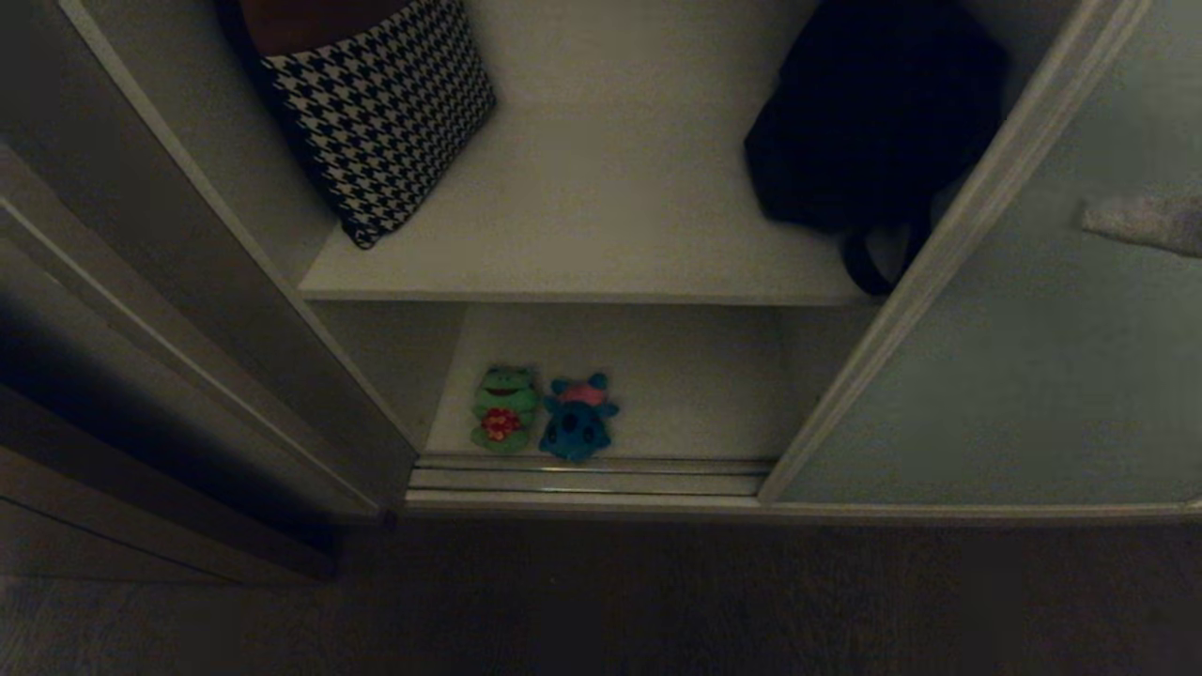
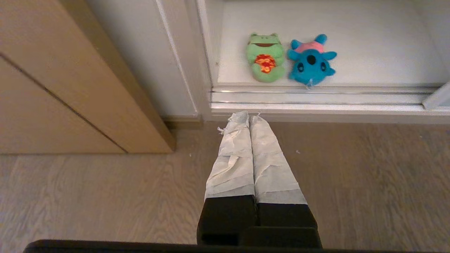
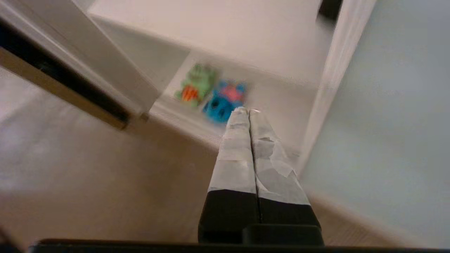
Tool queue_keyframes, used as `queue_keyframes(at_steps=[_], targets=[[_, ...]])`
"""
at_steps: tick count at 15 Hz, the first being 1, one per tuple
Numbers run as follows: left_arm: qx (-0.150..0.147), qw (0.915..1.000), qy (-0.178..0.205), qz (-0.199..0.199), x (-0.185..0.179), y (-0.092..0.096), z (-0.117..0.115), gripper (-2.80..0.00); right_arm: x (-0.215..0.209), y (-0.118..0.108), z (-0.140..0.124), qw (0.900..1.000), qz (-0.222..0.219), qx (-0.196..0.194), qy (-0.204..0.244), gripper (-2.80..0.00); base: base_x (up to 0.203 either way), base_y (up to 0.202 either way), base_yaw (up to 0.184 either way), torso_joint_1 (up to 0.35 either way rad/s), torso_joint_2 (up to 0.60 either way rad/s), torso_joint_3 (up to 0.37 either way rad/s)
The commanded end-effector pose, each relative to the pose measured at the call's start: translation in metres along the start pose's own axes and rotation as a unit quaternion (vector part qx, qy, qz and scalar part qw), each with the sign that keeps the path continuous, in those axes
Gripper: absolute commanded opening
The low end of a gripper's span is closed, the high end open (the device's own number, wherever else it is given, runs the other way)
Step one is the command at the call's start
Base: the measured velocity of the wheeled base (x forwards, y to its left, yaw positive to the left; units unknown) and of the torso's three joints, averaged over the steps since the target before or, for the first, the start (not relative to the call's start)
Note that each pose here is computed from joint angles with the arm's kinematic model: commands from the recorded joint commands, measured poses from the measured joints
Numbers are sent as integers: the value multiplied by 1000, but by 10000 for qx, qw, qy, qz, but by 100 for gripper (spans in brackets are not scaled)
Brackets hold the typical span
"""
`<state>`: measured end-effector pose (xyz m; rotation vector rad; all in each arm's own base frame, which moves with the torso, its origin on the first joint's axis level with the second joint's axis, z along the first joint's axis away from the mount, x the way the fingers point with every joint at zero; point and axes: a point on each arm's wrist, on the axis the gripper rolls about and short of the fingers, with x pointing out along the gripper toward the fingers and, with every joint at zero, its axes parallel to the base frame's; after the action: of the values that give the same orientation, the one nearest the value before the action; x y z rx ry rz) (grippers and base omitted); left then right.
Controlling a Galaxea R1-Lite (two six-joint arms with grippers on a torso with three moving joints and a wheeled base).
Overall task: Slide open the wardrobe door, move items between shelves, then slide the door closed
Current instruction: Close the door
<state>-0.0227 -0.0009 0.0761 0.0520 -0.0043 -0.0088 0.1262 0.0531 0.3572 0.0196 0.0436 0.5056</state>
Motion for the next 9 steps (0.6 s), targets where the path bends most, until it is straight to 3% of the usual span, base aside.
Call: queue_keyframes(at_steps=[1, 3, 9], targets=[[1, 10000, 5, -2, 0, 0, 0, -280, -14, -1, 5, 9992, -119, -151, -339, -280, 0, 0, 0, 0, 0, 0], [1, 10000, 5, -2, 0, 0, 0, -280, -3, -8, 12, 9965, -286, -222, -754, -280, 0, 0, 0, 0, 0, 0], [1, 10000, 5, 6, 0, 0, 0, -280, 40, -19, 12, 9927, -413, -274, -1101, -280, 0, 0, 0, 0, 0, 0]])
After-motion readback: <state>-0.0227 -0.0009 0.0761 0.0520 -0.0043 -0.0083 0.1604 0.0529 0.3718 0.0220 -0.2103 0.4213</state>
